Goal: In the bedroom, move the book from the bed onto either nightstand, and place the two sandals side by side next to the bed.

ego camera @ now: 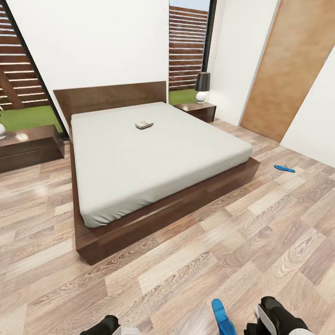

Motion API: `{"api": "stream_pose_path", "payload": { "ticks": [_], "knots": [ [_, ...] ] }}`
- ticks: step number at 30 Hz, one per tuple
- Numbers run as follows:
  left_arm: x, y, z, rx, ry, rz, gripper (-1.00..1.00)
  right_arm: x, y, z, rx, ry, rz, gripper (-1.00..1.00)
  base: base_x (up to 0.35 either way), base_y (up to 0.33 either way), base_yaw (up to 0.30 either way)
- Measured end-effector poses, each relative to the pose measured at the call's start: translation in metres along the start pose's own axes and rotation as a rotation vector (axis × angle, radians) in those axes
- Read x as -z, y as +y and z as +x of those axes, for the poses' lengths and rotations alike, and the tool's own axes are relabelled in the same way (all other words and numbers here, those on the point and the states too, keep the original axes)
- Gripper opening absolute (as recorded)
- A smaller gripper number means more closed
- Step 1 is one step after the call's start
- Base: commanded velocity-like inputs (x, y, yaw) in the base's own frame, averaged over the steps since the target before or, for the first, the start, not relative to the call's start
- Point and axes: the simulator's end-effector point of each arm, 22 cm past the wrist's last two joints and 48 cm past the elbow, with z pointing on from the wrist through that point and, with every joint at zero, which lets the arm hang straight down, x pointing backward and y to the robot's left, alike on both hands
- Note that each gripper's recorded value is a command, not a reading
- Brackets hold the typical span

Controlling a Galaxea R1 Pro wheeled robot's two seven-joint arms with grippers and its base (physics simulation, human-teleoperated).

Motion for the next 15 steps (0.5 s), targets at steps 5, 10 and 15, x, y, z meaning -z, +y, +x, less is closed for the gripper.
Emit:
{"api": "stream_pose_path", "payload": {
  "ticks": [5,10,15],
  "knots": [
    [0.0,0.0,0.0,0.001,0.0,0.0,1.0,0.002,0.002,-0.004,0.015,-0.002,0.007,1.0,0.0,0.0,0.0],
    [0.0,0.001,0.0,0.001,-0.002,-0.002,1.0,0.002,-0.002,-0.003,0.028,0.001,0.035,1.0,0.0,0.0,0.0],
    [0.0,0.002,-0.001,-0.001,-0.006,-0.004,1.0,0.002,-0.022,0.0,0.035,0.007,0.13,1.0,0.0,0.0,0.0]
  ]
}}
